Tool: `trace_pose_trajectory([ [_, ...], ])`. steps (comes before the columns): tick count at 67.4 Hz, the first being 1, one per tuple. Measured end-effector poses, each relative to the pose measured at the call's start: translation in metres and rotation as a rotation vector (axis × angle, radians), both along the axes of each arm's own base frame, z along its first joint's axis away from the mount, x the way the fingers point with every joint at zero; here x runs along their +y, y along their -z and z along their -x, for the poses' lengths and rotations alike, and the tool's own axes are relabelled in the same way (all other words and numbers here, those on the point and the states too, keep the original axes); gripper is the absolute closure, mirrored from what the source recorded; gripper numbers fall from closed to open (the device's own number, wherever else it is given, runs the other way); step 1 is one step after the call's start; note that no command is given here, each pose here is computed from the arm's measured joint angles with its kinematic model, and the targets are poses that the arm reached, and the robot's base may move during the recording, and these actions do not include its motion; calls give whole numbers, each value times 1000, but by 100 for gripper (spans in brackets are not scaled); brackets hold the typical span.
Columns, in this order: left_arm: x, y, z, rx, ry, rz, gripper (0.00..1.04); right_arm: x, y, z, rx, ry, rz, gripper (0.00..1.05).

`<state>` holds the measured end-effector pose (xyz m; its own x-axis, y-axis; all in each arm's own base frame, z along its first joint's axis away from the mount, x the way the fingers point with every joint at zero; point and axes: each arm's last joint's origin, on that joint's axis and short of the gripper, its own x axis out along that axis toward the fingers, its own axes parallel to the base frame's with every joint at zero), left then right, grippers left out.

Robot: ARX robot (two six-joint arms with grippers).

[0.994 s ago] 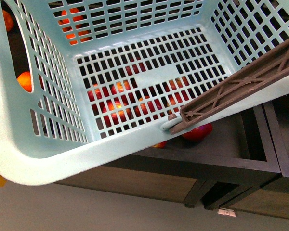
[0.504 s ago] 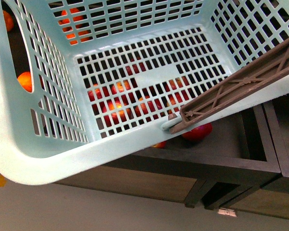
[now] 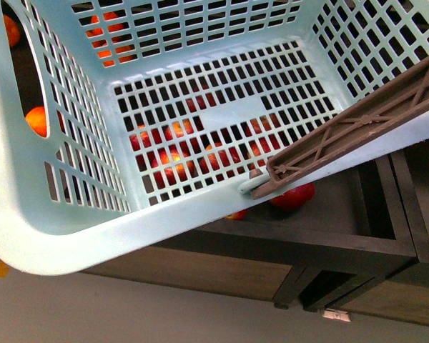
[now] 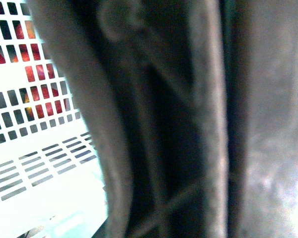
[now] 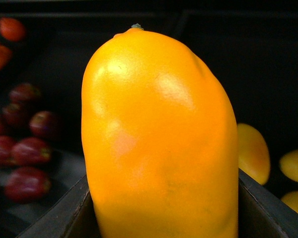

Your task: Pick mango and avocado into basket

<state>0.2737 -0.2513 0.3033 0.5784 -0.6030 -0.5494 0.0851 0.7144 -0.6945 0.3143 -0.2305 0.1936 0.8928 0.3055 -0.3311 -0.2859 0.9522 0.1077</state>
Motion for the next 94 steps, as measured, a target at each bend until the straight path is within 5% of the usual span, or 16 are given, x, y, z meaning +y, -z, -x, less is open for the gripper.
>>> trace_pose_trajectory([
  [13, 0, 0, 0, 0, 0, 0, 91, 81, -64, 46, -116, -124, -25, 45],
  [34, 0, 0, 0, 0, 0, 0, 91, 193, -87, 62, -177, -273, -59, 45],
  [74, 0, 0, 0, 0, 0, 0, 91, 281, -47, 18, -71, -278, -100, 45],
  [89, 0, 0, 0, 0, 0, 0, 91, 286, -53, 18, -83, -251, -111, 11],
  [94, 0, 0, 0, 0, 3, 0, 91, 280, -57, 19, -93, -220, -120, 8],
])
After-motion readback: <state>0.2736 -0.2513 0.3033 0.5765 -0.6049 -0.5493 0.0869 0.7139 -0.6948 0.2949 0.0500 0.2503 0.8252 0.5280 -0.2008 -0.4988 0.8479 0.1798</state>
